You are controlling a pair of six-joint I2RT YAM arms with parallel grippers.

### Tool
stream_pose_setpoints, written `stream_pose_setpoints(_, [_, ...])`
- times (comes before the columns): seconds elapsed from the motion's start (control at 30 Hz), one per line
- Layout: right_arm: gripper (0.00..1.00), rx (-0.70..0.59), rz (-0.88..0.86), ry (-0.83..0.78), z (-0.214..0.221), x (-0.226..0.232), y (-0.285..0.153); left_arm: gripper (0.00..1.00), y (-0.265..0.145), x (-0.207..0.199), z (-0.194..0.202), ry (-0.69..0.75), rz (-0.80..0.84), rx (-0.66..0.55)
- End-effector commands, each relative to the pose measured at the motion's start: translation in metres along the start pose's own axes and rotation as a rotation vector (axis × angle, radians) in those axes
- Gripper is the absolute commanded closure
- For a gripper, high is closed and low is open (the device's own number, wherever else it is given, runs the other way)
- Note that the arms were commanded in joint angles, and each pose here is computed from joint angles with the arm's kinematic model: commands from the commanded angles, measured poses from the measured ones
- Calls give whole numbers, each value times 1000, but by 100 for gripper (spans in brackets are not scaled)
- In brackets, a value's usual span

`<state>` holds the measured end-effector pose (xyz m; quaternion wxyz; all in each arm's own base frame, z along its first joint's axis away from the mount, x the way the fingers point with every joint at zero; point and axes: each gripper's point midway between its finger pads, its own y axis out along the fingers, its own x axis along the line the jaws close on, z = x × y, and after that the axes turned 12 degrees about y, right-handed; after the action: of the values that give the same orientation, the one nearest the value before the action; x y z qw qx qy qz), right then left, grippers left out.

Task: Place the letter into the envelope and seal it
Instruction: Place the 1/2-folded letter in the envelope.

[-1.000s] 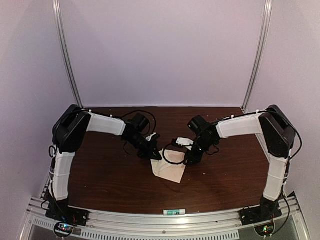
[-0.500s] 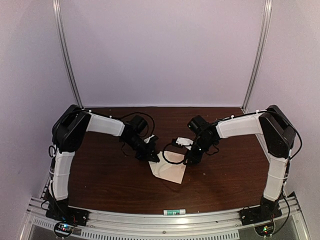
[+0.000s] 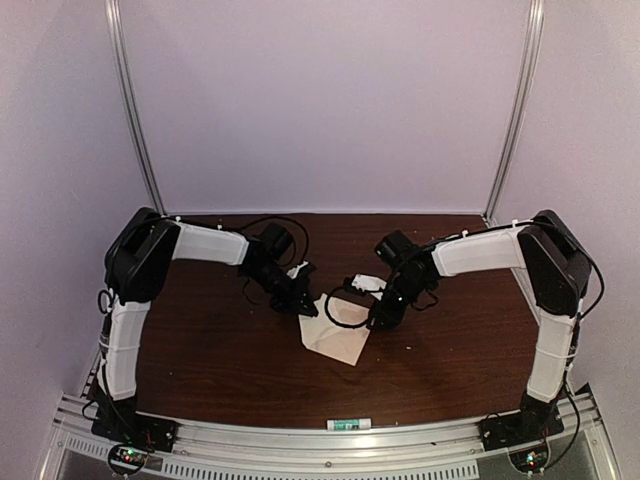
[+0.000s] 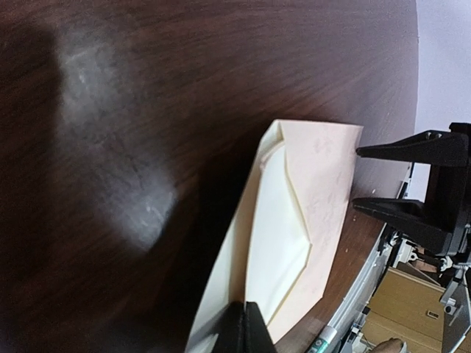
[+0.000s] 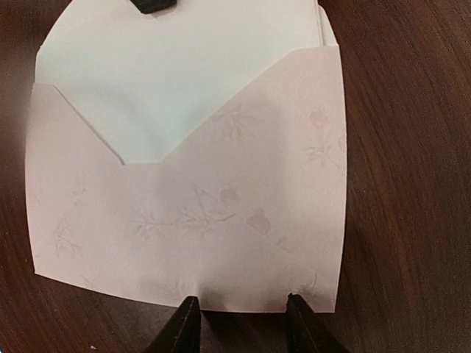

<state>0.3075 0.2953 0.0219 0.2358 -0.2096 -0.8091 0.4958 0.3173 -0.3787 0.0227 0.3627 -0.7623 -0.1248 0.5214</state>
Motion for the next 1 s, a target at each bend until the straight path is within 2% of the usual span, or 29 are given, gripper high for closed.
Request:
stream_pose_setpoints(0.0, [60,113,10,42,32,-5,19,100,3,-2,-3,21,16,9])
stream_pose_setpoints(0.37, [60,109,-1,46,31,-3,21,100,18,-21,1,8,116,11])
stream_pose_setpoints(0.67, [60,96,21,44,27,-5,9,100,17,-25,7,12,113,19])
stream_pose_setpoints(0.83, [57,-13,37,-69,10,8,-30,100,16,-20,11,6,96,25])
stream_pose_setpoints(0.97, [54,-28,34,-118,14,18,-32,100,20,-15,12,1,100,26])
